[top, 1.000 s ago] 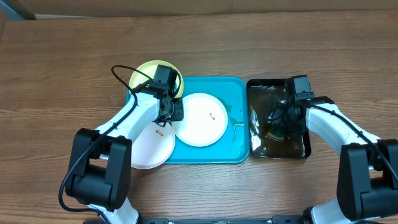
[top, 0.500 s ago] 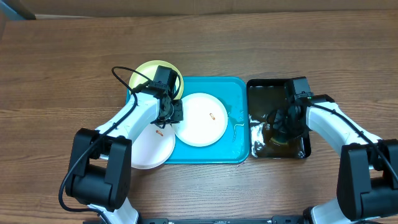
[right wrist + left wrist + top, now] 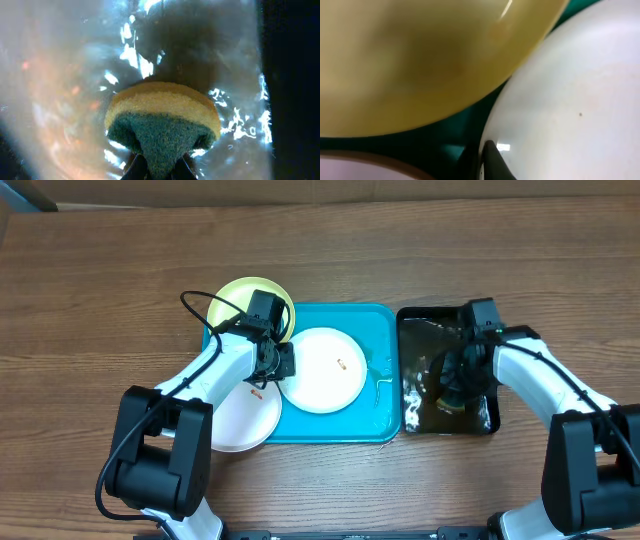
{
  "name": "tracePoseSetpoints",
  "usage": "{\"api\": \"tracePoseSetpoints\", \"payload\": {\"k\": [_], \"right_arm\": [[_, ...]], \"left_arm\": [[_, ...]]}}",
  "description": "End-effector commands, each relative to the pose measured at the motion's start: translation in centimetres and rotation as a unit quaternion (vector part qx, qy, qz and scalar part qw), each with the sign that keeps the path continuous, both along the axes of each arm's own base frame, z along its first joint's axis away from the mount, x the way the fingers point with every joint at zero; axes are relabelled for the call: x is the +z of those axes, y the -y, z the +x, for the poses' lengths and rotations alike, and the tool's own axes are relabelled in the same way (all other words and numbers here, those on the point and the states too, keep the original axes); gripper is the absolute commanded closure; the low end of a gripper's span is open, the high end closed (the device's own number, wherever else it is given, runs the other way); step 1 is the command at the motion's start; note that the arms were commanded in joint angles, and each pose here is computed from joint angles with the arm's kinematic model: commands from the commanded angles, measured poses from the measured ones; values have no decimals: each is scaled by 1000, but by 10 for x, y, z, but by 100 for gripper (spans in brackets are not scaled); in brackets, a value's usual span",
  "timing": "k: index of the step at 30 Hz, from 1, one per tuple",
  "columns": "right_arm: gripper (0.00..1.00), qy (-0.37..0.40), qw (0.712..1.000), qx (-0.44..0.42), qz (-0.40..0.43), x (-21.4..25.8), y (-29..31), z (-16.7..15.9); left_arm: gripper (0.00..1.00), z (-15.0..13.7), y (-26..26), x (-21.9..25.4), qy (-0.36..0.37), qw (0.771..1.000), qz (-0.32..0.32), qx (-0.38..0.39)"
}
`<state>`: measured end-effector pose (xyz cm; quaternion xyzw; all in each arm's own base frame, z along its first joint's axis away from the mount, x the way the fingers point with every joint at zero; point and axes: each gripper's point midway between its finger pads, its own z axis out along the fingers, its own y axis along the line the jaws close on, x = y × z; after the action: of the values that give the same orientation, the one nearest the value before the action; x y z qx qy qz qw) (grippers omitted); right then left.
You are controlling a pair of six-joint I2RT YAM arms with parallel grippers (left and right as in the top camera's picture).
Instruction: Clean dirty plates on tray and stack at the side
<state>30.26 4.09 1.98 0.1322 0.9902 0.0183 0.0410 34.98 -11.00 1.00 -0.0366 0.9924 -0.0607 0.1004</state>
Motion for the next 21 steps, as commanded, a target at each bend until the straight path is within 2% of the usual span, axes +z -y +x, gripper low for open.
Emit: {"api": "tracePoseSetpoints", "payload": {"k": [1, 6, 13, 17, 21], "right_arm": [[96, 29, 999, 20, -19, 29, 3, 23], [96, 21, 999, 28, -31, 52, 6, 25], [96, 35, 997, 57, -35, 55, 6, 33], [96, 34, 996, 62, -48, 58, 8, 30], [96, 43, 989, 132, -53, 58, -5, 33]], "left_arm": [[96, 0, 1, -5, -1, 1000, 1, -6], [96, 3, 2, -4, 6, 1000, -1, -6], [96, 2, 2, -4, 4, 1000, -1, -6], [96, 1, 13, -3, 5, 999, -25, -45], [96, 1, 15, -2, 7, 998, -31, -53]]}}
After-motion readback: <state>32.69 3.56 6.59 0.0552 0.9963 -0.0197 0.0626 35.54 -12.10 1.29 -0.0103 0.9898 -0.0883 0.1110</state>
